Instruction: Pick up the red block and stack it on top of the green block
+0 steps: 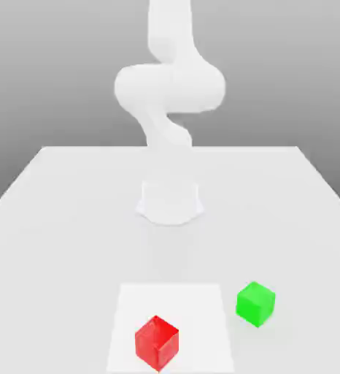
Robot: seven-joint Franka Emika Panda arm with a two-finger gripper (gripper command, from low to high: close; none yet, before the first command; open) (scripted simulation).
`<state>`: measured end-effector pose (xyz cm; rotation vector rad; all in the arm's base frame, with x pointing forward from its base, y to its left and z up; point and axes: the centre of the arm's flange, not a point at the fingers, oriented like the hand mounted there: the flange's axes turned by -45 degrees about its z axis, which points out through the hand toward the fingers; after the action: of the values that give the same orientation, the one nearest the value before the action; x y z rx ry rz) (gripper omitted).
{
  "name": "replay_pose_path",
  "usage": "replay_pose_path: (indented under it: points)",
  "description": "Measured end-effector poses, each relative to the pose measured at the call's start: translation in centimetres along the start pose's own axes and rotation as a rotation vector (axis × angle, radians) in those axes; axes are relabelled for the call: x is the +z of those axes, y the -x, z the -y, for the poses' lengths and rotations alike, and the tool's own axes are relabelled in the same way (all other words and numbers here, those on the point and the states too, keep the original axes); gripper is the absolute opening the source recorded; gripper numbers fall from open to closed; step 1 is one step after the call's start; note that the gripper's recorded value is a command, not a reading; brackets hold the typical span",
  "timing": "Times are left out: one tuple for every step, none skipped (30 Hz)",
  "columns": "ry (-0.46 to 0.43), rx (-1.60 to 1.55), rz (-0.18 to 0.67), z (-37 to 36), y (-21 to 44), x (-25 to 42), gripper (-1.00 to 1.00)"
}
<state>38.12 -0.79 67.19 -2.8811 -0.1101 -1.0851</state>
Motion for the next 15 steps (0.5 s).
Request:
replay_pose_path:
  points:
    - [-0.034, -0.024, 0.033, -0.4, 0.1, 2.3, 0.0]
    - [-0.065, -0.048, 0.064, -0.7, 0.4, 4.4, 0.0]
    - [-0.094, -0.071, 0.094, -0.9, 0.7, 6.6, 0.0]
    - [-0.121, -0.093, 0.123, -1.0, 1.1, 8.7, 0.0]
    - [-0.146, -0.116, 0.151, -1.1, 1.5, 10.8, 0.0]
    - [-0.17, -0.139, 0.179, -1.1, 2.1, 12.8, 0.0]
    - [-0.192, -0.161, 0.206, -1.1, 2.7, 14.9, 0.0]
    - [-0.212, -0.184, 0.233, -1.1, 3.5, 16.8, 0.0]
    - [-0.23, -0.207, 0.26, -1.0, 4.2, 18.7, 0.0]
    - [-0.247, -0.23, 0.286, -1.0, 5.1, 20.6, 0.0]
    - [-0.263, -0.254, 0.311, -0.9, 6.0, 22.4, 0.0]
    - [-0.276, -0.277, 0.336, -0.8, 7.0, 24.1, 0.0]
    - [-0.288, -0.302, 0.361, -0.7, 8.0, 25.8, 0.0]
    - [-0.298, -0.326, 0.386, -0.7, 9.1, 27.3, 0.0]
    - [-0.307, -0.351, 0.41, -0.6, 10.2, 28.8, 0.0]
